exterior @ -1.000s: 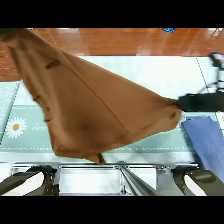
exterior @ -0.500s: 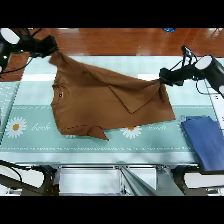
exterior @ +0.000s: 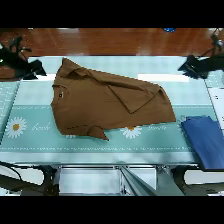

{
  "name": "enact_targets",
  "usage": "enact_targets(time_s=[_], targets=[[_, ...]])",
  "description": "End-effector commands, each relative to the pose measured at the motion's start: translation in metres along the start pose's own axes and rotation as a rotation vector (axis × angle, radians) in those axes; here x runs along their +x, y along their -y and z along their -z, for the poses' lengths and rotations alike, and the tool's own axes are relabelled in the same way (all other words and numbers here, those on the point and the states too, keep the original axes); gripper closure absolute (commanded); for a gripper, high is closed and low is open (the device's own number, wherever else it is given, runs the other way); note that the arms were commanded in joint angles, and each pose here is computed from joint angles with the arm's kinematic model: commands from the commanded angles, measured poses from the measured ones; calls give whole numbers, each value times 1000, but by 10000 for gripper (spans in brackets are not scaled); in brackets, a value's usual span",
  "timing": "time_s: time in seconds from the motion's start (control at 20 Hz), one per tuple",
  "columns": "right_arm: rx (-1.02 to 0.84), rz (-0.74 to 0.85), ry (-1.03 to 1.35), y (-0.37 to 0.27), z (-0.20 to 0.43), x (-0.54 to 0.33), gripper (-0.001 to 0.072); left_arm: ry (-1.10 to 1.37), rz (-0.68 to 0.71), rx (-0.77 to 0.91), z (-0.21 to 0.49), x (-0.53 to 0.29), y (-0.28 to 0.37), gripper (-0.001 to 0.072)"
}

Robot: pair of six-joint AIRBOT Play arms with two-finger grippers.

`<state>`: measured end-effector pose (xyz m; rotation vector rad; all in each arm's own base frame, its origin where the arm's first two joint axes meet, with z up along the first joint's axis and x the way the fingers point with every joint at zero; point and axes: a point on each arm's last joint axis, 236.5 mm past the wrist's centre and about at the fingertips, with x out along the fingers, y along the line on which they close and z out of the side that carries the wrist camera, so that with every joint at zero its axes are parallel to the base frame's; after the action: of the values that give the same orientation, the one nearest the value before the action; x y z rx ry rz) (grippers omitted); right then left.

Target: Fold the shirts.

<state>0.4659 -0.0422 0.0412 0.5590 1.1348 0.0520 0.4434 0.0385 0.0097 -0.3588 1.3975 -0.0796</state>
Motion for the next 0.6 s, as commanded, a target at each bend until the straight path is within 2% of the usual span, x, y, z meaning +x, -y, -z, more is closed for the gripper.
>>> enact_targets(time_s=[0.0,0.15,0.3,0.4,0.55], targets=[[16,144,-38,48,49,-35,296,-114,12,-65,75,0,-24,200],[69,142,-46,56,122,-31,296,-138,33,-197,137,7,-47,201],[83,95,-35,50,177,-24,296,-155,218,-307,178,22,-31,201],[100,46,-43,40,200,-22,296,-186,290,-338,198,30,-22,201],[99,-10,-53,27,214,-23,296,-262,302,-374,229,51,-16,201]])
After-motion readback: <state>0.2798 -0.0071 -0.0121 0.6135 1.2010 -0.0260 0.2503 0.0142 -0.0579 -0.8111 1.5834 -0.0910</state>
